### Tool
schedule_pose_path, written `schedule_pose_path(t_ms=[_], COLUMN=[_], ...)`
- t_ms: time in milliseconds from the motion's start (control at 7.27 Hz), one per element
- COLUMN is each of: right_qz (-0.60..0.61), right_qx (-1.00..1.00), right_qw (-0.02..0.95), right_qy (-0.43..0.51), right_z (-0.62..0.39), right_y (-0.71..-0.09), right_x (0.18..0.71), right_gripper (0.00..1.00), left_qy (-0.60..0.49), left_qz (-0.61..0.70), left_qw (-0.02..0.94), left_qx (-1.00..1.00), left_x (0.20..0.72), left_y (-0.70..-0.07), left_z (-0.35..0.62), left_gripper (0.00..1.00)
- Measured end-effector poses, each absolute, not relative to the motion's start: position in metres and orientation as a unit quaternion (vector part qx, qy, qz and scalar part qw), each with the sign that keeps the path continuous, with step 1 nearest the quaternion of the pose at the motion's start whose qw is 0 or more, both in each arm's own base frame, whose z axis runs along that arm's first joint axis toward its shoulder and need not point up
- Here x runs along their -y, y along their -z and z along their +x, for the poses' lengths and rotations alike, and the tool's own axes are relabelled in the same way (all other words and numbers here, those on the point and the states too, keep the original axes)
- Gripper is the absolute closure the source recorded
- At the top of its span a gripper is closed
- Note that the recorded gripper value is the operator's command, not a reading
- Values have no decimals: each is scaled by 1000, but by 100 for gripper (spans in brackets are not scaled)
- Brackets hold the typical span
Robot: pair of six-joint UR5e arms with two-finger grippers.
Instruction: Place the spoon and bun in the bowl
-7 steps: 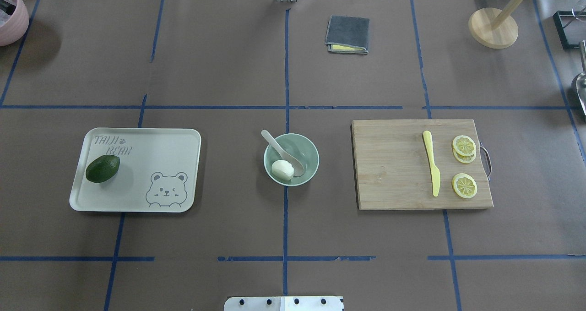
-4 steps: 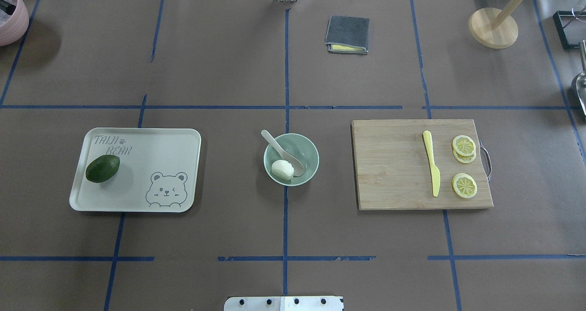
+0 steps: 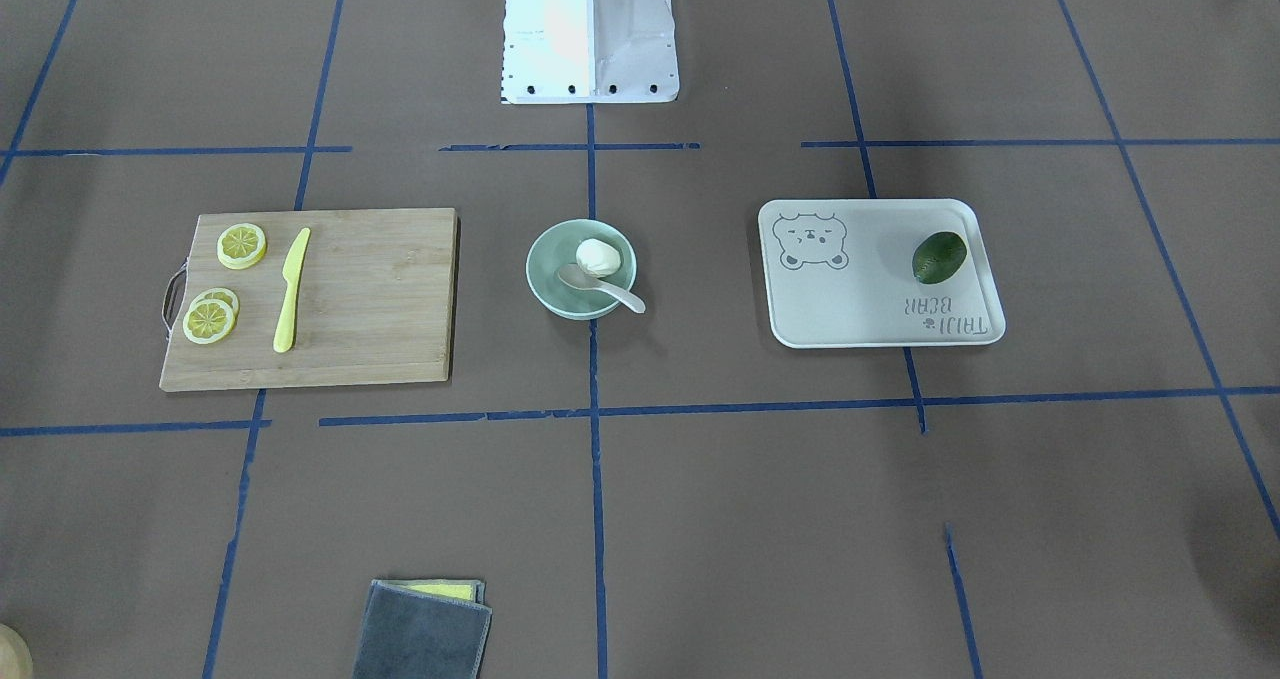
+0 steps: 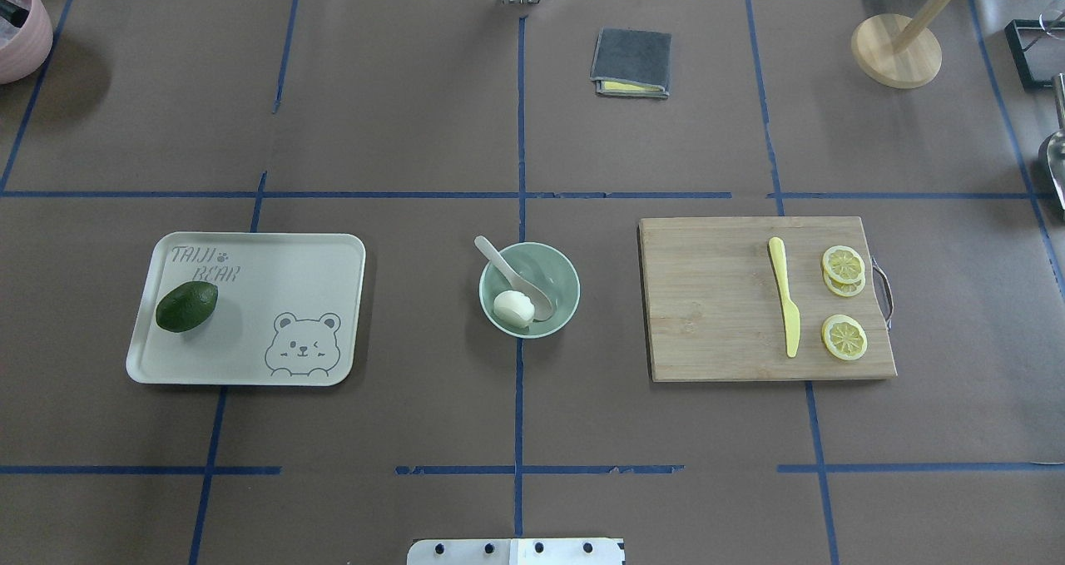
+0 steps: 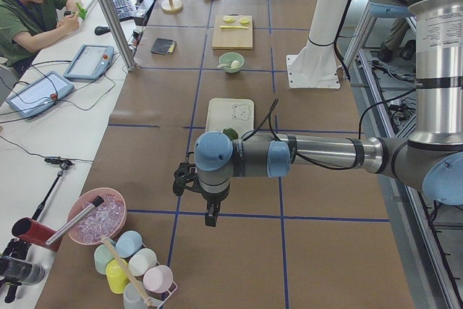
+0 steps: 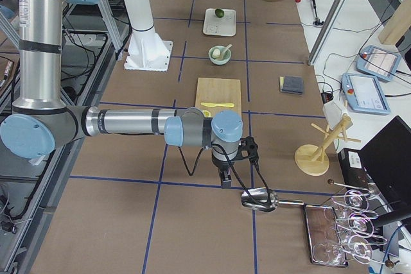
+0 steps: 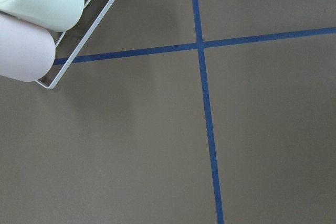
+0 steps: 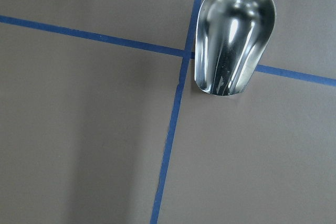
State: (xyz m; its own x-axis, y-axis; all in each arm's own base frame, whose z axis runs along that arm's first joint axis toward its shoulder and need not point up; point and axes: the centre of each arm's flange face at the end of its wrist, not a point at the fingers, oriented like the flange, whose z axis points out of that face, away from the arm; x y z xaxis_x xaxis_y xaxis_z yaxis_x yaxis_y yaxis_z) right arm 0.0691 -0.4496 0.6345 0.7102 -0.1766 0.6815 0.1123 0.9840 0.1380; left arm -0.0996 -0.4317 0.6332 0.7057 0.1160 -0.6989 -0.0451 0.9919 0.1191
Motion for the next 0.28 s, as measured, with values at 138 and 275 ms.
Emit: schedule_pose_path(t_ms=[138,275], right_qz=[42,41], right_qx=[373,373], right_qw=[924,924], right_qy=[78,78], right_z=[69,69], right_y=[-635,-636], right_x=[449,449], right_gripper=[0,0], left_qy=[-44,-44], left_qz=[46,46], left_qw=[922,922], left_qx=[-381,-381], left_x=[432,432], left_y=[-633,-633], left_z=[-100,-100], left_gripper=[0,0])
